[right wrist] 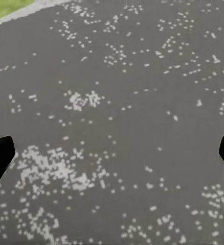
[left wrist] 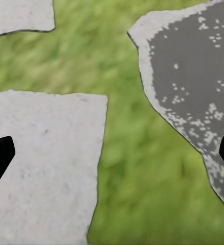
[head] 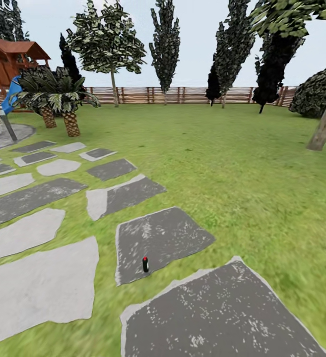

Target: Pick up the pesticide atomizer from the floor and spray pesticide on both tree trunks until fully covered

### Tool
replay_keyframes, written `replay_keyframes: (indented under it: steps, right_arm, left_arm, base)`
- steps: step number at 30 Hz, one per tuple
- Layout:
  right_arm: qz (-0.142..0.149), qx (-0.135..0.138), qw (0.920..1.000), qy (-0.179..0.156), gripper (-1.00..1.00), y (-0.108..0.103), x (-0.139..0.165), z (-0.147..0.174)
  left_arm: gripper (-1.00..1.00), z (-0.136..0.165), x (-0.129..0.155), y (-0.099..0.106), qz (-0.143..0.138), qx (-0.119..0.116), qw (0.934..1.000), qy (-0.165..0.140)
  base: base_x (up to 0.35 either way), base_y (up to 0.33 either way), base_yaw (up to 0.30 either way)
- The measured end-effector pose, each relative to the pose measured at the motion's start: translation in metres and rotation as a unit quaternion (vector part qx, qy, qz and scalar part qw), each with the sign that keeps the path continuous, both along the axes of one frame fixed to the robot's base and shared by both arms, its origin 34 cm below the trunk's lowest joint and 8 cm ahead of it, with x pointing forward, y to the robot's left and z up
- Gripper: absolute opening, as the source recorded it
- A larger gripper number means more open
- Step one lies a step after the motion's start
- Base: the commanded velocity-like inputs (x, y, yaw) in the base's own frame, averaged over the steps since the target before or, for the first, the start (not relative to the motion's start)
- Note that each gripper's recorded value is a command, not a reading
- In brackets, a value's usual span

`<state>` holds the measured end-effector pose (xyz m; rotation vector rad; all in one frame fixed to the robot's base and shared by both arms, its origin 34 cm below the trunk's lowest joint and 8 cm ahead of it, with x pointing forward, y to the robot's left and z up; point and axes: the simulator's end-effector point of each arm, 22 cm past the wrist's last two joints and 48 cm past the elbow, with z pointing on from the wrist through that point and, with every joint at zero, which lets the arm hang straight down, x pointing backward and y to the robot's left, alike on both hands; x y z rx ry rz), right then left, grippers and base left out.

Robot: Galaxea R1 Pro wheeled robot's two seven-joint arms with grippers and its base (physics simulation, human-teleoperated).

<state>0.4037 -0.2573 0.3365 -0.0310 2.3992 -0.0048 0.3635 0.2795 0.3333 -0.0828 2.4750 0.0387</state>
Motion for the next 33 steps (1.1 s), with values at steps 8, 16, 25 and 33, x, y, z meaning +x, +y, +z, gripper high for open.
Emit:
replay_keyframes:
  steps: [8,16,25,33]
  right_arm:
    - [-0.001,-0.001,1.0,0.0,1.0,-0.003,0.0,0.0]
    - [-0.001,-0.003,1.0,0.0,1.0,-0.005,0.0,0.0]
    - [-0.003,-0.002,1.0,-0.007,1.0,-0.004,0.006,0.003]
    - [-0.006,0.002,0.9758,-0.219,1.0,0.0,0.195,0.136]
  left_arm:
    - [1.0,0.0,0.0,0.0,0.0,0.0,1.0,-0.001]
    - [1.0,0.0,0.0,-0.002,-0.003,-0.001,1.0,-0.001]
    - [1.0,0.007,0.028,-0.001,-0.008,0.001,0.9998,-0.018]
    - [1.0,0.098,0.229,0.007,-0.004,0.005,0.987,-0.161]
  base:
    - [0.124,-0.246,0.085]
    - [0.017,-0.029,0.002]
    - [0.0,0.0,0.0]
    - [0.0,0.0,0.0]
